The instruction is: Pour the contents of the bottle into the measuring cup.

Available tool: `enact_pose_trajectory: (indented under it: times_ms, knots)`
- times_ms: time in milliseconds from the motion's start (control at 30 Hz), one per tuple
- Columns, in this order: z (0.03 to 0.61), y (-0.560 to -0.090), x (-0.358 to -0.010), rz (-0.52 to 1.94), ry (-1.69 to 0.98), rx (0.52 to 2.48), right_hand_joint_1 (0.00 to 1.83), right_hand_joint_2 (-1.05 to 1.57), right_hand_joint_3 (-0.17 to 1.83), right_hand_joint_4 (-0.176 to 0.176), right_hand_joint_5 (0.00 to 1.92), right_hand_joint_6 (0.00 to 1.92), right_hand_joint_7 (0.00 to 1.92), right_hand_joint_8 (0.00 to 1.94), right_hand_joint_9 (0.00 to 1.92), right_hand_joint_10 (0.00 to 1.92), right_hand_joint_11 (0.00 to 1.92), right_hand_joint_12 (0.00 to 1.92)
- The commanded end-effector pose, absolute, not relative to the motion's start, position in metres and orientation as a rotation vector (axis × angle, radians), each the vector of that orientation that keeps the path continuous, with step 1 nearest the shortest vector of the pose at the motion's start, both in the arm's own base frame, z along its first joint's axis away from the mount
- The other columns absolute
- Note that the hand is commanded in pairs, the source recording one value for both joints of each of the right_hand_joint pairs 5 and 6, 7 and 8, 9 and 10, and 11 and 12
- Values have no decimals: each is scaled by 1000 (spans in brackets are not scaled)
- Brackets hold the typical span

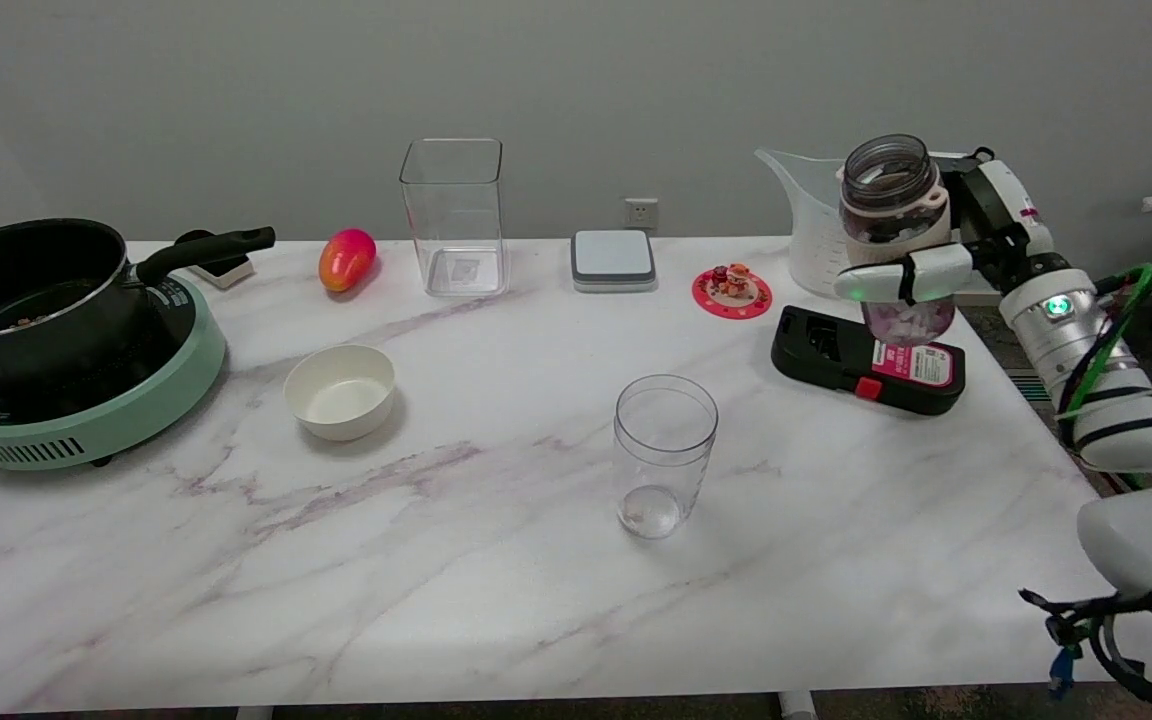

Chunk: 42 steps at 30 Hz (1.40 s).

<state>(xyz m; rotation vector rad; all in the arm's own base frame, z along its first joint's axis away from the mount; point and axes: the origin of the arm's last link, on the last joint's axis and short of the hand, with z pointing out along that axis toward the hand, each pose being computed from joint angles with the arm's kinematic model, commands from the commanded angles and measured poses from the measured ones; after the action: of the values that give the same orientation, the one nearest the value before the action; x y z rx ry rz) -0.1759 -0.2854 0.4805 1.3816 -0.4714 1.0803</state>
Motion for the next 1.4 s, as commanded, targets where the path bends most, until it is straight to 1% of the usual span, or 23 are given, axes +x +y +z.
enact_pose_trajectory:
  times_ms: [33, 200, 433, 667, 800, 900, 1067, 1233, 1400]
  knots:
    - [448, -238, -164, 901, -330, 1466, 1375, 1456, 248, 0, 1920, 1920, 1920, 1920, 1601, 1601, 1312, 1312]
    - [426, -232, -166, 843, -290, 1515, 1360, 1474, 238, 0, 1920, 1920, 1920, 1920, 1606, 1606, 1314, 1314]
    - [397, -230, -170, 886, -321, 1544, 1341, 1502, 224, 0, 1920, 1920, 1920, 1920, 1611, 1611, 1320, 1320]
    - [388, -238, -161, 863, -255, 1602, 1336, 1523, 218, 0, 1920, 1920, 1920, 1920, 1623, 1623, 1328, 1328]
    - [392, -240, -158, 858, -227, 1598, 1339, 1523, 217, 0, 1920, 1920, 1920, 1920, 1624, 1624, 1327, 1327]
    - [395, -239, -154, 818, -166, 1598, 1341, 1521, 216, 0, 1920, 1920, 1920, 1920, 1623, 1623, 1327, 1327]
    - [393, -236, -156, 614, 27, 1607, 1347, 1516, 213, 0, 1920, 1920, 1920, 1920, 1621, 1621, 1327, 1327]
    - [390, -231, -161, 653, 37, 1611, 1363, 1490, 218, 0, 1920, 1920, 1920, 1920, 1608, 1608, 1322, 1322]
    - [383, -226, -165, 585, 163, 1615, 1369, 1483, 223, 0, 1920, 1920, 1920, 1920, 1609, 1609, 1321, 1321]
